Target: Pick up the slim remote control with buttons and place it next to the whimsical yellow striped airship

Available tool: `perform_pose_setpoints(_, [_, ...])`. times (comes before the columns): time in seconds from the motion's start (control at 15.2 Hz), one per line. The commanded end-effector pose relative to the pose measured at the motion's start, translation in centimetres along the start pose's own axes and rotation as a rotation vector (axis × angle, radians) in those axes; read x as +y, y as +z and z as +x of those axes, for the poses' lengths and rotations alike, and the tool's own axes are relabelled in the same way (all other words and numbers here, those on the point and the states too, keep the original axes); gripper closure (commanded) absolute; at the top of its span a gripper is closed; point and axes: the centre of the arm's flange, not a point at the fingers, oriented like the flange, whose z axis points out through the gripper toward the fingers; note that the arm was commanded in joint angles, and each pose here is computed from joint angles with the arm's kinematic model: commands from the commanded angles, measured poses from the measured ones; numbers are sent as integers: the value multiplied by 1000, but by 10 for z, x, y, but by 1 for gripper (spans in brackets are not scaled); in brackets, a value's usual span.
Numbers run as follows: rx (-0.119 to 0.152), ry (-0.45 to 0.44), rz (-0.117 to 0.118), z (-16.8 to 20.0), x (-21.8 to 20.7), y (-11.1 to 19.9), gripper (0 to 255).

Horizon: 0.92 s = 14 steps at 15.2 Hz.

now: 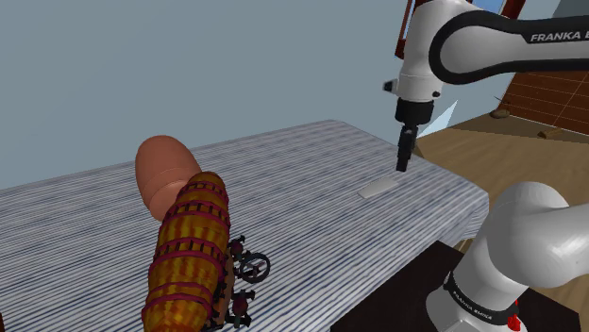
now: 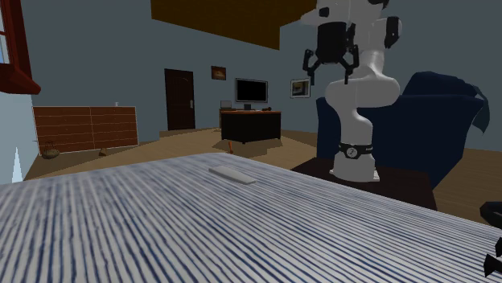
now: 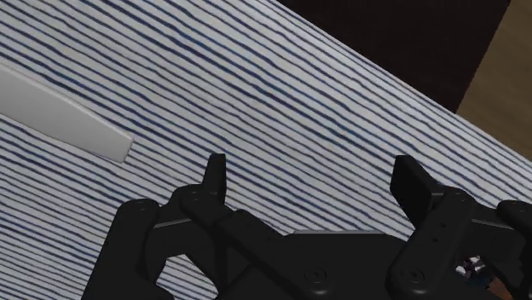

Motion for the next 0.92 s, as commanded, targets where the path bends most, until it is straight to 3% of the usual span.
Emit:
perform_pose_setpoints(0.0, [5,-74,-5,-8,19,15,0])
perform_pose_setpoints(0.86, [38,-512,-31,-17,148,123,0])
